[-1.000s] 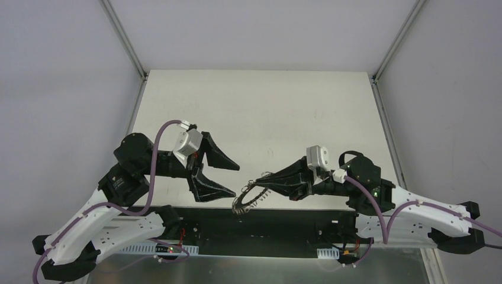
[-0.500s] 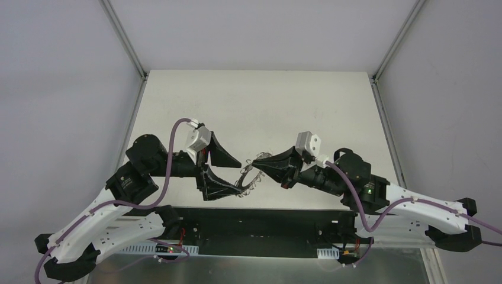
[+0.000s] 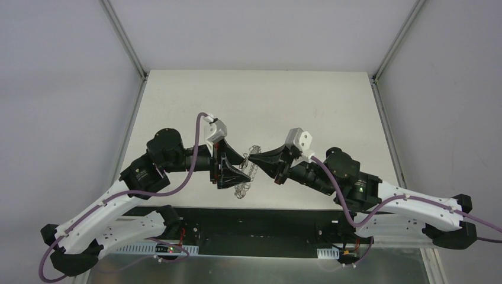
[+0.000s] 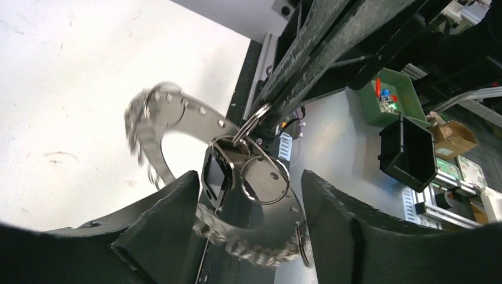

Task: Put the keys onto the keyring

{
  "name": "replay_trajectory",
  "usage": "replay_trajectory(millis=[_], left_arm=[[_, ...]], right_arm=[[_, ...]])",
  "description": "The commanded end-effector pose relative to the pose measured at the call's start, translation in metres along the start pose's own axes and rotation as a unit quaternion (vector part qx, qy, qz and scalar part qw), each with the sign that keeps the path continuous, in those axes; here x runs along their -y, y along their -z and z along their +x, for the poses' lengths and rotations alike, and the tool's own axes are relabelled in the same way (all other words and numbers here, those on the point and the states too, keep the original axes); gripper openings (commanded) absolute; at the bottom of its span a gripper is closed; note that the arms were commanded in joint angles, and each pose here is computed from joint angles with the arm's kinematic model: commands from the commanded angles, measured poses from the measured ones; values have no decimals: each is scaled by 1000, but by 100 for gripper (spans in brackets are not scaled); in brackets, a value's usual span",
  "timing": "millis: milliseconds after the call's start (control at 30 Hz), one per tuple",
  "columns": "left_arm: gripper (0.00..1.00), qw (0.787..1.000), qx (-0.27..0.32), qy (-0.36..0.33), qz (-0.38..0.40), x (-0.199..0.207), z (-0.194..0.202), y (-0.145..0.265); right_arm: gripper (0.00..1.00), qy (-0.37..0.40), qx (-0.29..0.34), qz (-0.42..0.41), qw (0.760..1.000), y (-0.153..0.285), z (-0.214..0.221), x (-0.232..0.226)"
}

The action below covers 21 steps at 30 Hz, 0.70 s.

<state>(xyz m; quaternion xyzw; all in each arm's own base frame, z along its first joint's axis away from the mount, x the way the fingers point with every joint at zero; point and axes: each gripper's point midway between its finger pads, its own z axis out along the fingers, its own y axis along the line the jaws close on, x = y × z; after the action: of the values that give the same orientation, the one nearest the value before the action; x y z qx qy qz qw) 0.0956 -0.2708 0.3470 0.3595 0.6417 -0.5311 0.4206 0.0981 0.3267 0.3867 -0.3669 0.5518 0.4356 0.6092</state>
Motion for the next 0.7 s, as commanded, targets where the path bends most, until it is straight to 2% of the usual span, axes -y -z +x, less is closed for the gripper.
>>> replay_trajectory(millis=[0,67,267,433,667], left_arm=[[56,1000,-1,-18,-17,-6,1,1],[45,999,-8,-17,-28,-10,3,2],[26,997,-17,-16,-72,-27,11,5],[1,991,-35,-3,-131,-52,19,1],[0,977,-52,-4,-207,-87,30,-1]], right_arm=[[0,-9,76,13,997,4,-54,4],[0,-8,74,20,997,5,-53,7],[0,-2,61,50,997,7,-44,18],[0,-3,44,68,997,7,-34,24],[0,-11,24,104,994,12,-16,36]])
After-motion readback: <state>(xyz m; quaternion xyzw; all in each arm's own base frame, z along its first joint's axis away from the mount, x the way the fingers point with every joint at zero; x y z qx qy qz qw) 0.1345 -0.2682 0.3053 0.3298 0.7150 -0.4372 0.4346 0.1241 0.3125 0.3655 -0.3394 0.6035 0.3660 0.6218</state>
